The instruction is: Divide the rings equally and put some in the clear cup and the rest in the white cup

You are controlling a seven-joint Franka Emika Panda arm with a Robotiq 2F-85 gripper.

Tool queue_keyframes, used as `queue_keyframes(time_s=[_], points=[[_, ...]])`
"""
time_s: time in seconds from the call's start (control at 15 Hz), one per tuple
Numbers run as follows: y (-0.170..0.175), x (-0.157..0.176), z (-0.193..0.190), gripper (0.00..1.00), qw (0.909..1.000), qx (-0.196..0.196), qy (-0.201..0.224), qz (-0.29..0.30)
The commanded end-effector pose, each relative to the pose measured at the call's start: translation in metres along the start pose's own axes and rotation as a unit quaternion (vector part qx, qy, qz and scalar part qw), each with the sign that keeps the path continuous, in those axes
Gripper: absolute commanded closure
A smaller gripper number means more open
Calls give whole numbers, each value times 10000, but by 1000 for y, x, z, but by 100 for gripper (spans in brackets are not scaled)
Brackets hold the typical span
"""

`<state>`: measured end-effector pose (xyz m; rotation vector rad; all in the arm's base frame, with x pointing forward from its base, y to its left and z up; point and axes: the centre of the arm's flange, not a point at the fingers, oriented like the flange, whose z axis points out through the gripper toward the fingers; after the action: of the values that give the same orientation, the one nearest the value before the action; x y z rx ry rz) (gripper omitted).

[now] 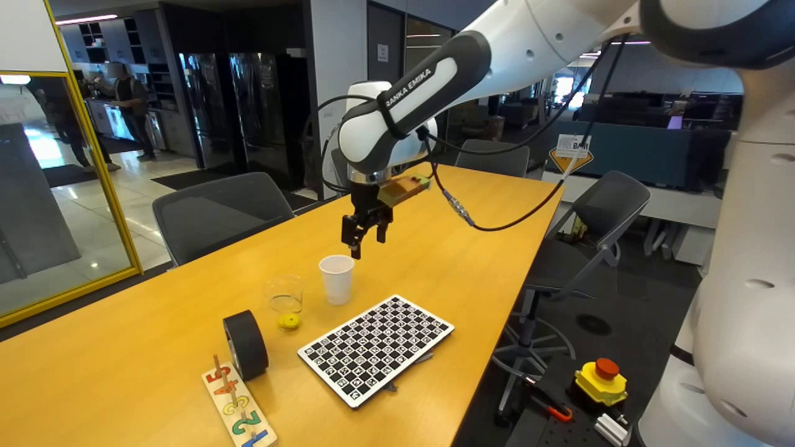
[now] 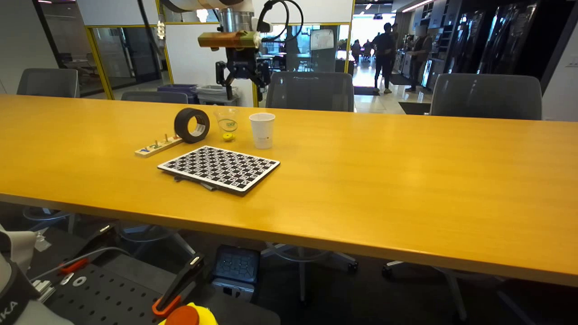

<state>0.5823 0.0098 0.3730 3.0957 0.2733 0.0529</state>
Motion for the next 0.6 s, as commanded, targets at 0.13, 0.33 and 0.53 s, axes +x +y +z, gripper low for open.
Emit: queue_keyframes(time_s=[0.13,0.33,0.53], points=[[-34,-116,-50,0,9974,31,-373,-615],[-51,-165,-71,0,9947,41,-513,-889],[-67,-213,-93,0,9930,15,-539,-1048]])
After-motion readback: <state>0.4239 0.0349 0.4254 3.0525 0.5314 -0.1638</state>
